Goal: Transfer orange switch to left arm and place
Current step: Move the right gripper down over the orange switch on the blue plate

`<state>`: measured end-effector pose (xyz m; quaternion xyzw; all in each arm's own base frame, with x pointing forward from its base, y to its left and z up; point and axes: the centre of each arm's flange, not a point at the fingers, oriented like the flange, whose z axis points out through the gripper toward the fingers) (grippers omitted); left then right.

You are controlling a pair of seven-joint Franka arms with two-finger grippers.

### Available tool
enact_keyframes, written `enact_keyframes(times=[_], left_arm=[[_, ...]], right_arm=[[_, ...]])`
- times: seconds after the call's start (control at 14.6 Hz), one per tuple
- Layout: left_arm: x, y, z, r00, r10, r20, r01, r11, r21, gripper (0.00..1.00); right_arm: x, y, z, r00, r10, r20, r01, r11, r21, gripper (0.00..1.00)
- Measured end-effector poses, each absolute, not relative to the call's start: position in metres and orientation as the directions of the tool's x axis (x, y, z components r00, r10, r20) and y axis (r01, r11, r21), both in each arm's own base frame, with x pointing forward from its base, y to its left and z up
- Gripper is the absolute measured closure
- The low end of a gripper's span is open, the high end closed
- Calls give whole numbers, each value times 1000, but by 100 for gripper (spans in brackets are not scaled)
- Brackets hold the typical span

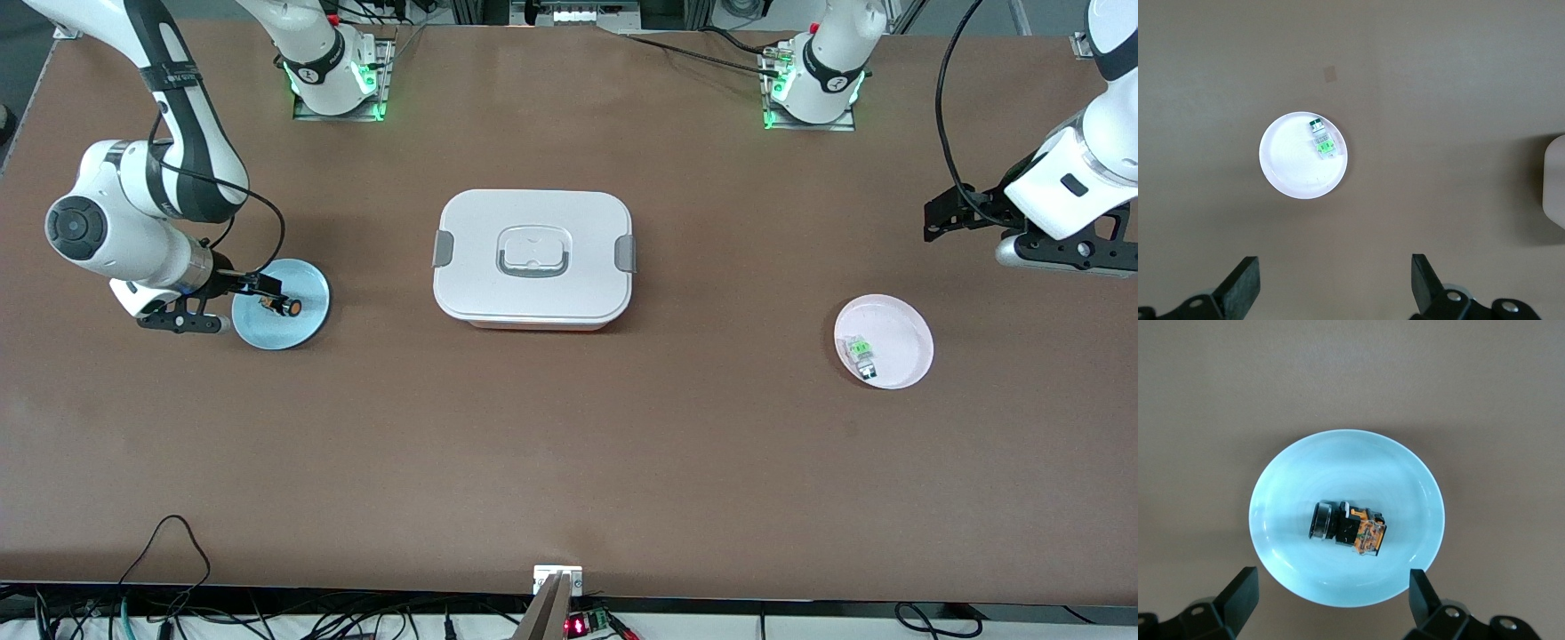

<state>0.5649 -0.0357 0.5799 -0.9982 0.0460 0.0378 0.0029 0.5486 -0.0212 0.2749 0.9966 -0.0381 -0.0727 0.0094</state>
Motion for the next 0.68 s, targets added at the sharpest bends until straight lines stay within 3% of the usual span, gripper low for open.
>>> enact_keyframes(times=[0.68], left_arm=[[565, -36, 580, 993, -92, -76, -92, -996, -2, 0]], right_arm=[[545, -28, 208, 981, -104, -164, -102, -995, 21, 0]])
